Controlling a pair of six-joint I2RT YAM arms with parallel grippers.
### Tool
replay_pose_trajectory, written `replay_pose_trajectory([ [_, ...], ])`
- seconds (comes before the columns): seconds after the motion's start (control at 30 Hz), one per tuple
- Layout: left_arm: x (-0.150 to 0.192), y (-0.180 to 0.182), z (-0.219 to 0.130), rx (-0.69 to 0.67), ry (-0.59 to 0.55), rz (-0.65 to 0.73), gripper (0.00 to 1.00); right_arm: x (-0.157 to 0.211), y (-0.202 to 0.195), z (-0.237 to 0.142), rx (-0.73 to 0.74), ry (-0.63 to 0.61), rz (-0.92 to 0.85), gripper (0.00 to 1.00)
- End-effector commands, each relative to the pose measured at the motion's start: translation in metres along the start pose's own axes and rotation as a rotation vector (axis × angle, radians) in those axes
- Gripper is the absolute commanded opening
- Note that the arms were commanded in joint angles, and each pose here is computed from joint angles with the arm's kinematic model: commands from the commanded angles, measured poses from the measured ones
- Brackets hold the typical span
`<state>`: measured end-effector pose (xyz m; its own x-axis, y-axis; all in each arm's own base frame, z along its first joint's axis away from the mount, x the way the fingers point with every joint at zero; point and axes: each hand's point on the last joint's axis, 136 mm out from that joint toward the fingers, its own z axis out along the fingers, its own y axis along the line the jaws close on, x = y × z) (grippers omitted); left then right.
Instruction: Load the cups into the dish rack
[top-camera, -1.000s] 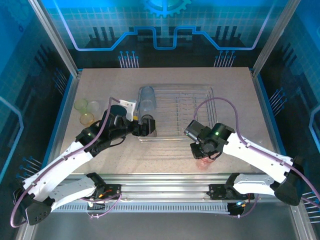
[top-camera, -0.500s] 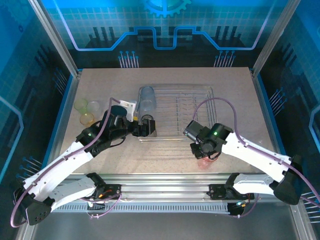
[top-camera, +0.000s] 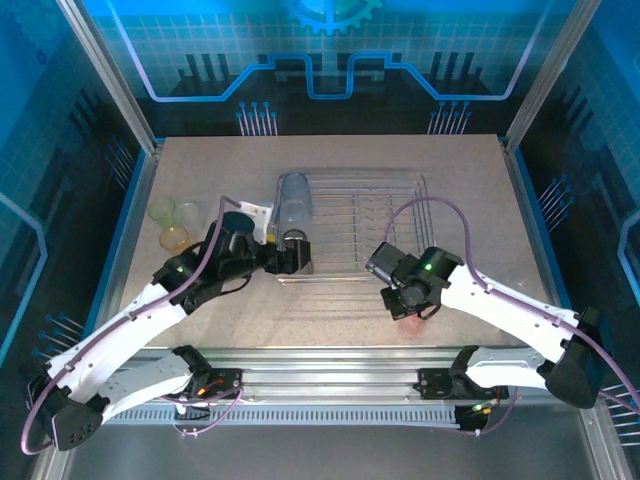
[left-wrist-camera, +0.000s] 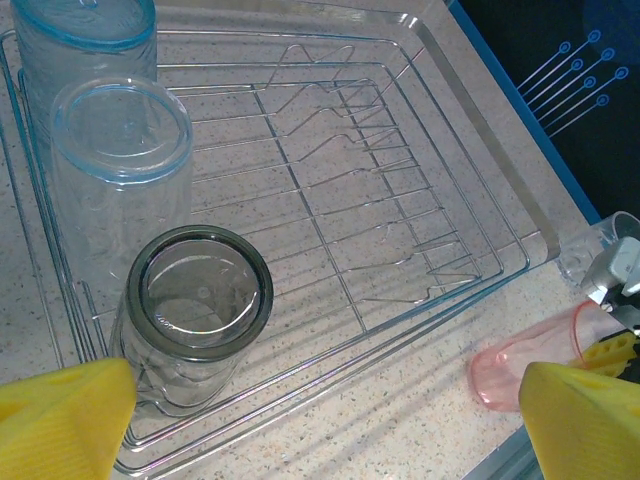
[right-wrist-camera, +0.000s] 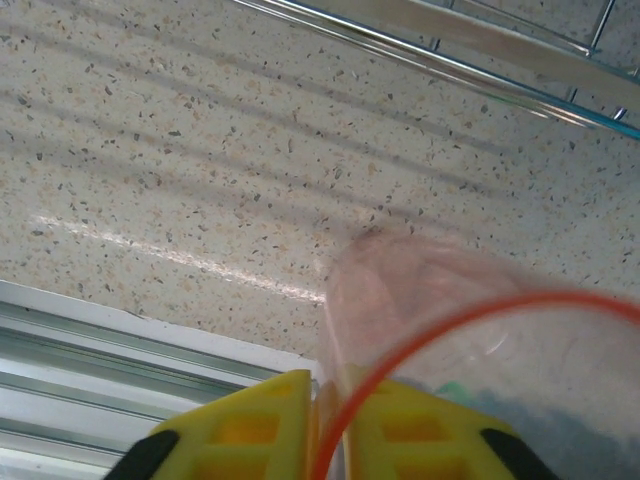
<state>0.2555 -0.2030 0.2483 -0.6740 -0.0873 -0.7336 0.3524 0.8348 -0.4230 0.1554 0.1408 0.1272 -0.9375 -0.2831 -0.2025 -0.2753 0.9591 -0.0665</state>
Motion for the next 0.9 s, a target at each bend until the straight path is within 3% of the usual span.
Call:
replay_pose_trajectory([
  [0.0,0.000,-0.004,-0.003,0.034,-0.011,0.009,0.99,-0.013,0.004,-0.013,-0.051,-0.073,-0.019,0.09],
  [0.1,-0.003,-0.009,-0.007,0.063,-0.031,0.004,1.00,-0.027,0.020,-0.034,-0.156,-0.167,-0.076,0.03],
  [0.3,-0.012,-0.027,-0.020,0.165,-0.086,0.006,0.99,-0.047,0.047,-0.086,-0.349,-0.354,-0.231,0.00],
  [0.5,-0.023,-0.062,-0.047,0.380,-0.191,0.081,0.99,-0.059,0.045,-0.128,-0.484,-0.554,-0.256,0.00],
  [0.73,-0.025,-0.095,-0.072,0.591,-0.234,0.143,1.00,-0.078,0.038,-0.184,-0.935,-0.697,-0.095,0.00],
  [0.87,-0.026,-0.102,-0.072,0.633,-0.234,0.135,0.99,-0.085,0.038,-0.213,-1.162,-0.764,-0.092,0.00],
])
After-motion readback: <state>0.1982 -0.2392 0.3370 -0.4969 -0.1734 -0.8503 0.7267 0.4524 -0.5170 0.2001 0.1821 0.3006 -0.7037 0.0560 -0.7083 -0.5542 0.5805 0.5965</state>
